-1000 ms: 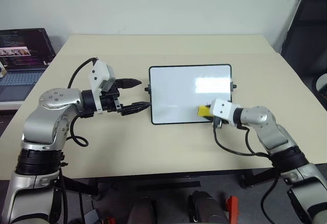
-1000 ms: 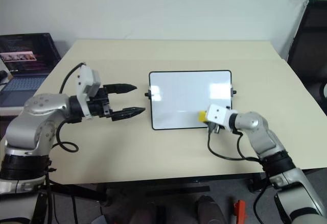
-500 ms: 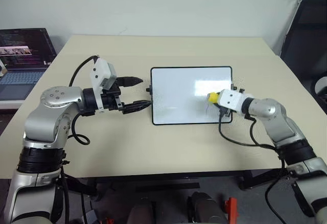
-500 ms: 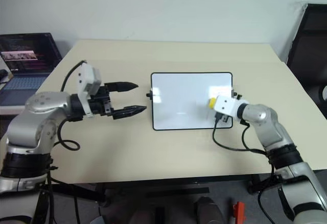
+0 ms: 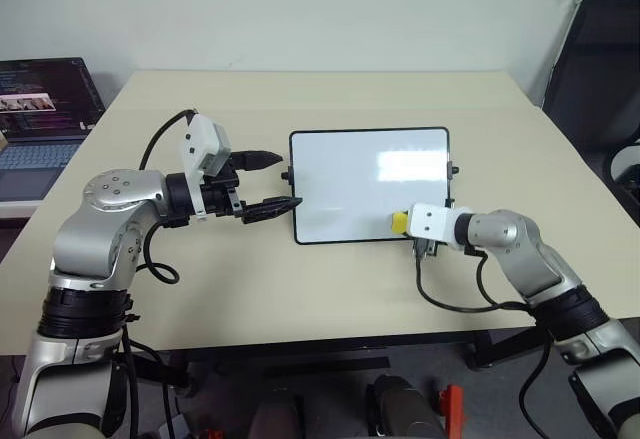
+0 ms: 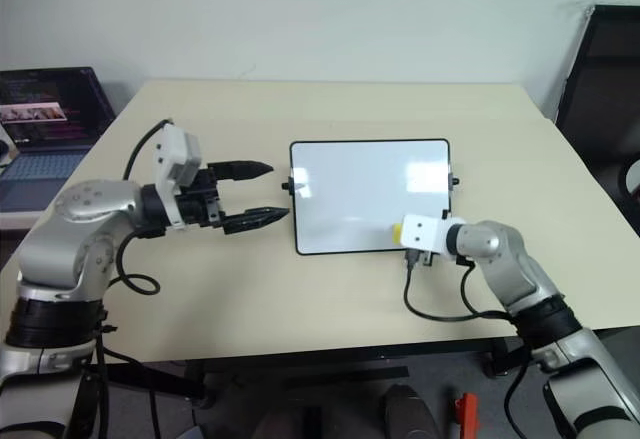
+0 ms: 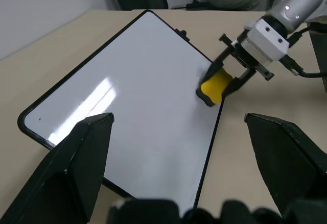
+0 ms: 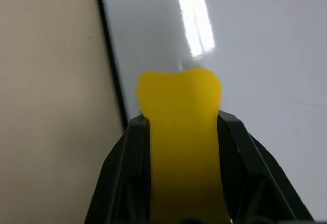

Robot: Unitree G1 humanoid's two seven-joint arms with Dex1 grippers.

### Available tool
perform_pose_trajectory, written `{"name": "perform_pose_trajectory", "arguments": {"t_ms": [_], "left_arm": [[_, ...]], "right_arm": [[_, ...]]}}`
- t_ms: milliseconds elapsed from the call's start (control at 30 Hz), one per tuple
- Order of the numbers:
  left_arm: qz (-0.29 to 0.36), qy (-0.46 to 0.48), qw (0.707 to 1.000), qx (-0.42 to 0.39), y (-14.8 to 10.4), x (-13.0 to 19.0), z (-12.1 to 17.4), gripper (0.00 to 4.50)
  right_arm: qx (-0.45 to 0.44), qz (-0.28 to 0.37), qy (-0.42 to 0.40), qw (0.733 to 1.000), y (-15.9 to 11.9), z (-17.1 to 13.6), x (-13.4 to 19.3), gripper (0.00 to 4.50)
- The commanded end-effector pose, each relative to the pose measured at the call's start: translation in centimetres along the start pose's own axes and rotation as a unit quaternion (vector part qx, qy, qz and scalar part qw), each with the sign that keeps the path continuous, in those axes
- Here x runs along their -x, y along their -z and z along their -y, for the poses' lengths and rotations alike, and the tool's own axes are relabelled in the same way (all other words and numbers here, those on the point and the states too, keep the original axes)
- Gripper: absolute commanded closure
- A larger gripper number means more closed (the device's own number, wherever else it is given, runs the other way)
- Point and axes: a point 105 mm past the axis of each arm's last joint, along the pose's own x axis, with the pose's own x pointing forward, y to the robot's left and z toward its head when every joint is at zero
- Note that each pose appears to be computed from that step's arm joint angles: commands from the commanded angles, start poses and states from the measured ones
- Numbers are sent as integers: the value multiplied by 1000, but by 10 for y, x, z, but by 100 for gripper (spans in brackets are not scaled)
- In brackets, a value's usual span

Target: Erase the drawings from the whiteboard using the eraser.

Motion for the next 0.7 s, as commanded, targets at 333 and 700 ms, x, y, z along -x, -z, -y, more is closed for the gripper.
{"name": "perform_pose_trajectory", "arguments": {"t_ms": [333,700], "left_arm": [[27,35,999,-25,-17,-14,5,0],[95,136,986,-2,-28,-69,58,0]], "right_arm": [[-120,92,105,983,-9,67,71,316],[-360,-20,318,877,98,114,189,317]]}}
